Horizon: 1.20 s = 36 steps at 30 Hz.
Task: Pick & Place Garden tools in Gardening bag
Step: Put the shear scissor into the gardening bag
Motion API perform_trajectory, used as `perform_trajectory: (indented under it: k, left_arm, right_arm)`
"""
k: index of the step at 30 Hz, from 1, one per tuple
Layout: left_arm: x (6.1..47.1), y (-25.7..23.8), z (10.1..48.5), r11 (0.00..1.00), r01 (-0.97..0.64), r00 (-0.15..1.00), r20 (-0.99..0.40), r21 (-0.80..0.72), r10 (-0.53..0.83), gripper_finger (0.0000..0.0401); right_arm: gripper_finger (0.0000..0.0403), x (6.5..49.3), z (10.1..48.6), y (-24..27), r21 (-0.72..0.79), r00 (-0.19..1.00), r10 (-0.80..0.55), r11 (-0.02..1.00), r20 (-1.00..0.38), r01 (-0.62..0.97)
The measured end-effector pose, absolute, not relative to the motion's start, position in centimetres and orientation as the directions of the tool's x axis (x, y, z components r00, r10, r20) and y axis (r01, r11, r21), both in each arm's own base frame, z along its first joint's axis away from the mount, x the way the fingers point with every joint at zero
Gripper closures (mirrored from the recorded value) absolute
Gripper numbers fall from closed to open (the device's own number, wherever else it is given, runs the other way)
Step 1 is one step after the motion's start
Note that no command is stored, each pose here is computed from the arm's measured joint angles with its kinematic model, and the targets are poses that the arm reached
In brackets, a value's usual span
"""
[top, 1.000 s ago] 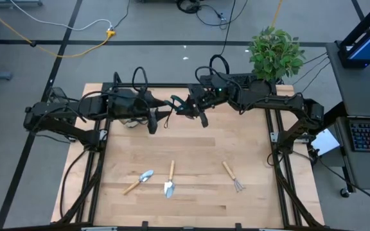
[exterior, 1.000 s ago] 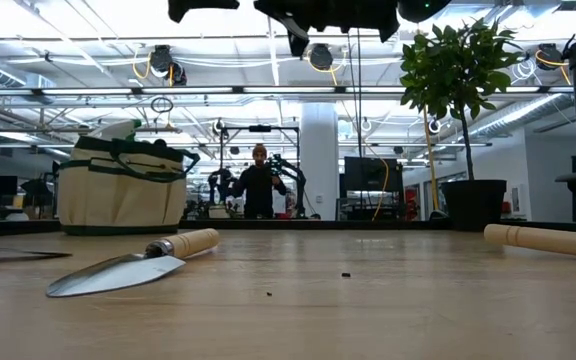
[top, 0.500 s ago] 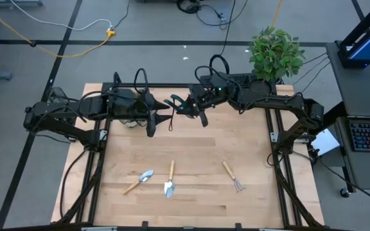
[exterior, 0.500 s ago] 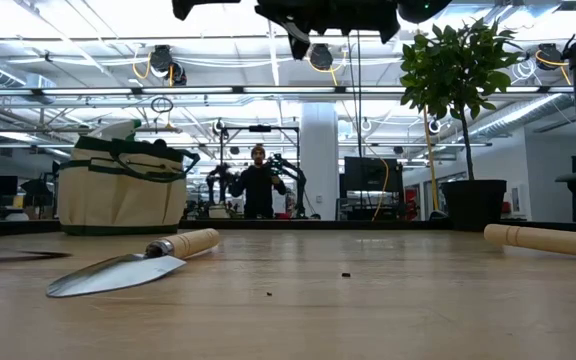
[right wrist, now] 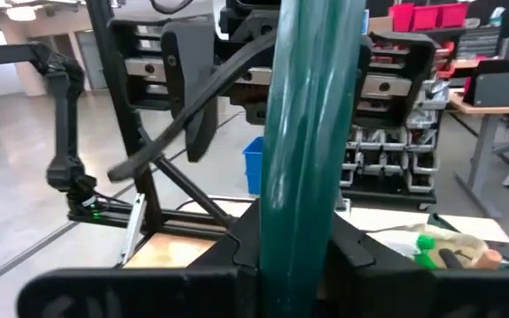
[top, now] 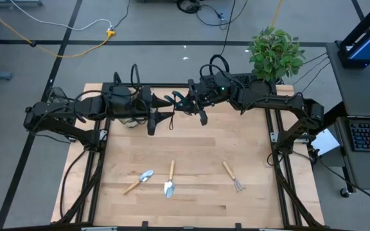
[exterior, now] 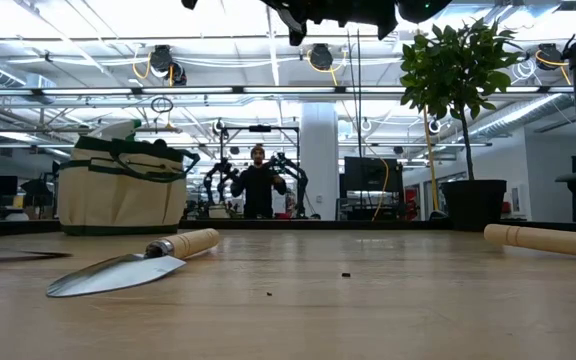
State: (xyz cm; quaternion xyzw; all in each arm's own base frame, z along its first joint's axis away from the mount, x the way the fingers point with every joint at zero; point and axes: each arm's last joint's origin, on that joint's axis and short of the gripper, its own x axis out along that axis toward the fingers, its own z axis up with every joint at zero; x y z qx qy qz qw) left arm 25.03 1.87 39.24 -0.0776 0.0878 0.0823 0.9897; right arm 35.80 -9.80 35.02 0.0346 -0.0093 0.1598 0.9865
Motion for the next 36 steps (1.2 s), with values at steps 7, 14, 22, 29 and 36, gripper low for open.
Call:
perform_trajectory:
  k: [7, 14, 22, 29, 36]
  left_arm:
    - [25.0, 2.0, 39.3, 0.969, -0.208, 0.967, -0.179, -0.131, 0.183, 0.0201]
    - [24.8, 2.3, 38.8, 0.952, -0.291, 0.937, -0.229, -0.095, 0.264, 0.0201]
    - [24.8, 2.5, 38.9, 0.949, -0.3, 0.935, -0.225, -0.094, 0.274, 0.0201]
    - [24.9, 3.3, 39.3, 0.956, -0.271, 0.952, -0.18, -0.113, 0.249, 0.0201]
    - [24.9, 3.4, 39.4, 0.967, -0.21, 0.969, -0.165, -0.147, 0.186, 0.0201]
  right_arm:
    - [0.0361, 35.9, 35.0, -9.6, 0.064, 0.948, 0.316, 0.946, 0.029, -0.317]
    - [0.0361, 35.9, 35.0, -9.5, 0.046, 0.947, 0.319, 0.946, 0.029, -0.32]
    - [0.0361, 35.9, 35.0, -9.5, 0.045, 0.946, 0.323, 0.945, 0.03, -0.324]
    - [0.0361, 36.0, 35.2, -9.1, 0.032, 0.94, 0.338, 0.94, 0.047, -0.34]
    - [0.0361, 36.0, 35.3, -9.1, 0.028, 0.941, 0.335, 0.941, 0.047, -0.336]
